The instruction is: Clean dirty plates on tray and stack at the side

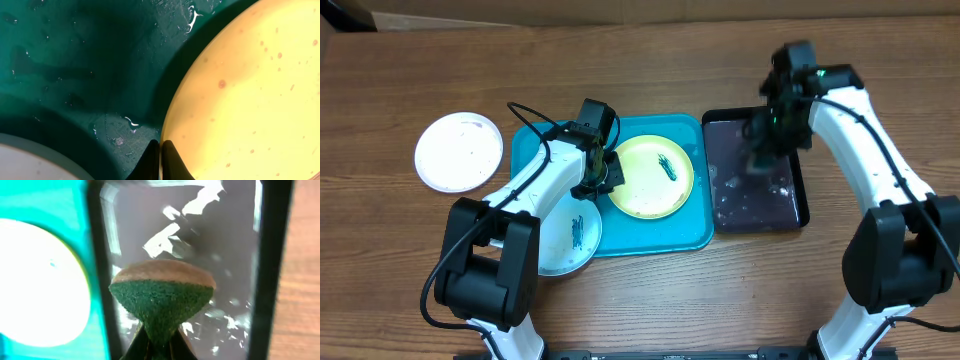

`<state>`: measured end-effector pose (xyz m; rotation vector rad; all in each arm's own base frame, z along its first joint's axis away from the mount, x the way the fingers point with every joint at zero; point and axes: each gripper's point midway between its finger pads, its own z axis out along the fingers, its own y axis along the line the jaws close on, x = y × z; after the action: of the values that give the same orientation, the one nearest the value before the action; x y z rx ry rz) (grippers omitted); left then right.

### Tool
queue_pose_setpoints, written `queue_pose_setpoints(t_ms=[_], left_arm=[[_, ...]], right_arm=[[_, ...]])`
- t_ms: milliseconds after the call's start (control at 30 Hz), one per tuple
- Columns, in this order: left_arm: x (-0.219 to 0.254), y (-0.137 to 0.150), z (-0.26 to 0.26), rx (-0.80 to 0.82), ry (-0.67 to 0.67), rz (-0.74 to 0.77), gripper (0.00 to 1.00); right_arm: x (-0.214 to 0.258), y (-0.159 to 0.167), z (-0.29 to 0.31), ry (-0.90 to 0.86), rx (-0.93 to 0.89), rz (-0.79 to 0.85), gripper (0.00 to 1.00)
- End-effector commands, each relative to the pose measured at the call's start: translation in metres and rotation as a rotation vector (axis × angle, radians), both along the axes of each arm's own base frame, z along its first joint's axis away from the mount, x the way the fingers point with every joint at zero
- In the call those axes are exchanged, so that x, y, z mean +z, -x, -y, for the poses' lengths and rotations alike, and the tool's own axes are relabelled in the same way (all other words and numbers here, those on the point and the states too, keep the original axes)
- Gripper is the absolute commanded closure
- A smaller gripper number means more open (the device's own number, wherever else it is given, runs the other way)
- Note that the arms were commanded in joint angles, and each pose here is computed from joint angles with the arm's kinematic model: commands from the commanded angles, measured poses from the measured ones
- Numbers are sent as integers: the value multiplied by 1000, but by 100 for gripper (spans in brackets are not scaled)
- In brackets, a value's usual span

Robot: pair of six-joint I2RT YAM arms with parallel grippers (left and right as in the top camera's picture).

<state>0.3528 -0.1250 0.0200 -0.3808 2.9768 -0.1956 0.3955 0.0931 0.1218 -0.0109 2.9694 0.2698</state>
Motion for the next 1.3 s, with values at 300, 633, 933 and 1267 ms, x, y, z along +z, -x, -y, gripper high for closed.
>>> queue_pose_setpoints(t_ms=[300, 633, 933, 1267], left_arm=[[-2, -2, 3, -19, 5, -1, 96], [-2, -2, 3, -23, 4, -1, 95], [-2, -2, 3, -23, 3, -1, 94], [-2, -2, 3, -23, 2, -3, 95]], right_arm=[[39, 8, -139, -260, 296, 145, 96], [-11, 13, -166, 173, 394, 238, 96], [-54, 4, -159, 266, 389, 190, 96], [-67, -6, -148, 269, 358, 178, 96]])
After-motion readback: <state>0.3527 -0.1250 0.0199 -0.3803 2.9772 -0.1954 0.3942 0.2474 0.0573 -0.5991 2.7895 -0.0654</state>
